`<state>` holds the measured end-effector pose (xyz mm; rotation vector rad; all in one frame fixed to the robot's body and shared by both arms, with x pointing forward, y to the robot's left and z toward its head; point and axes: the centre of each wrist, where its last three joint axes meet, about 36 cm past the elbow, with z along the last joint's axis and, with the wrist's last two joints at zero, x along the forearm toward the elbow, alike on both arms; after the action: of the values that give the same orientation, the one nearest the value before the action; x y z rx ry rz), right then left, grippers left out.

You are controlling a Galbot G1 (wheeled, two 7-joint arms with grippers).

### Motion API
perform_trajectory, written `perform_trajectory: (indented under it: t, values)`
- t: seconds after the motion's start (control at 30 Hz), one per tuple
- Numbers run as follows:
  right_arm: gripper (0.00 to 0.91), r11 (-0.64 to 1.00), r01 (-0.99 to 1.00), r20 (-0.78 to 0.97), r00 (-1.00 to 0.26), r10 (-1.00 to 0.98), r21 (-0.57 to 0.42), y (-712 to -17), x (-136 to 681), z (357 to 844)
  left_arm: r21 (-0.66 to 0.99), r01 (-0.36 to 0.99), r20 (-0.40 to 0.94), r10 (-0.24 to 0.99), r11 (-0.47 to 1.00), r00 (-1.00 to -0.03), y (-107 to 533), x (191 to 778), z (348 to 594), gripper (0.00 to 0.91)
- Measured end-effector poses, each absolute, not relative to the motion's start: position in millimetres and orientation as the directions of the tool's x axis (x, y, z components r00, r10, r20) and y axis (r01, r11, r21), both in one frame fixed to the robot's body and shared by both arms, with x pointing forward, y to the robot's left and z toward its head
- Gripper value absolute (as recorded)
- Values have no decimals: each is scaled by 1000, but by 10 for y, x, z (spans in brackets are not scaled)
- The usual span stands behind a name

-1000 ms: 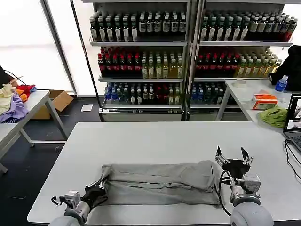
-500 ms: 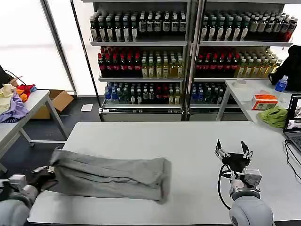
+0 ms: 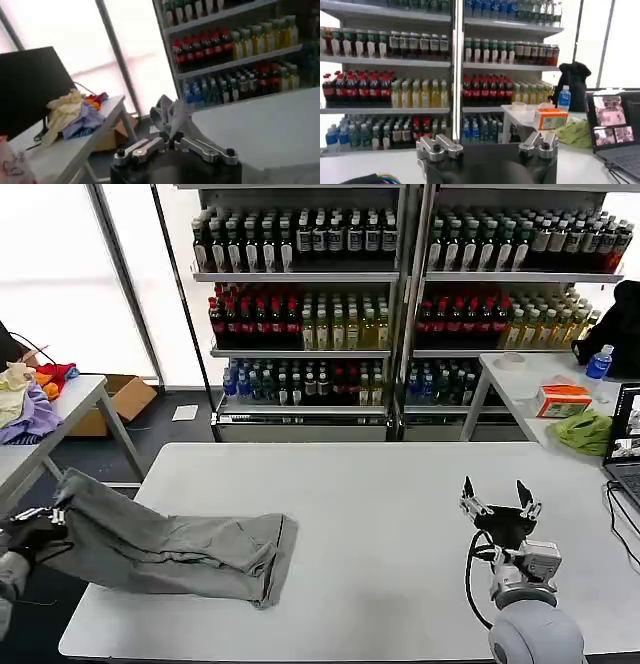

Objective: Fold and organize the clothes.

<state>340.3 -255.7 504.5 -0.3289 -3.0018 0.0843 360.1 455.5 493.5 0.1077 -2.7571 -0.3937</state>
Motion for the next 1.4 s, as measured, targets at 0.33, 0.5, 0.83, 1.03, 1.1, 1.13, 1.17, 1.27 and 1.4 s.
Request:
perform_trajectory:
  t: [0.33,0.5,0.83,1.03,1.1,1.13,1.17,1.27,1.4]
  values:
    - [907,970,234,122,-963,241,-66,-2580,3296,5006,227,136,373,43,964,-927,3606,3531,4780,0]
    - [907,966,248,129,-958,255,-67,-2580,3239,4979,188,198,390,112,962,-914,3254,3488,4751,0]
    - [907,962,265,138,-952,273,-71,-2557,3112,4943,132,289,420,210,948,-883,2784,3456,4669,0]
    - [907,960,271,141,-950,279,-77,-2538,3033,4924,102,313,423,244,944,-873,2614,3519,4623,0]
    - [907,959,273,145,-948,282,-80,-2538,3012,4909,97,317,421,250,944,-872,2578,3555,4611,0]
    - [907,958,274,147,-948,283,-81,-2539,3002,4903,93,320,421,254,943,-871,2557,3574,4603,0]
    - [907,958,275,149,-947,284,-81,-2538,2991,4899,91,322,420,257,942,-870,2542,3594,4598,0]
    - [907,958,276,152,-946,285,-83,-2536,2970,4894,85,328,418,265,941,-869,2499,3653,4578,0]
    - [907,957,279,151,-945,289,-86,-2545,2962,4899,75,338,423,277,938,-863,2444,3696,4538,0]
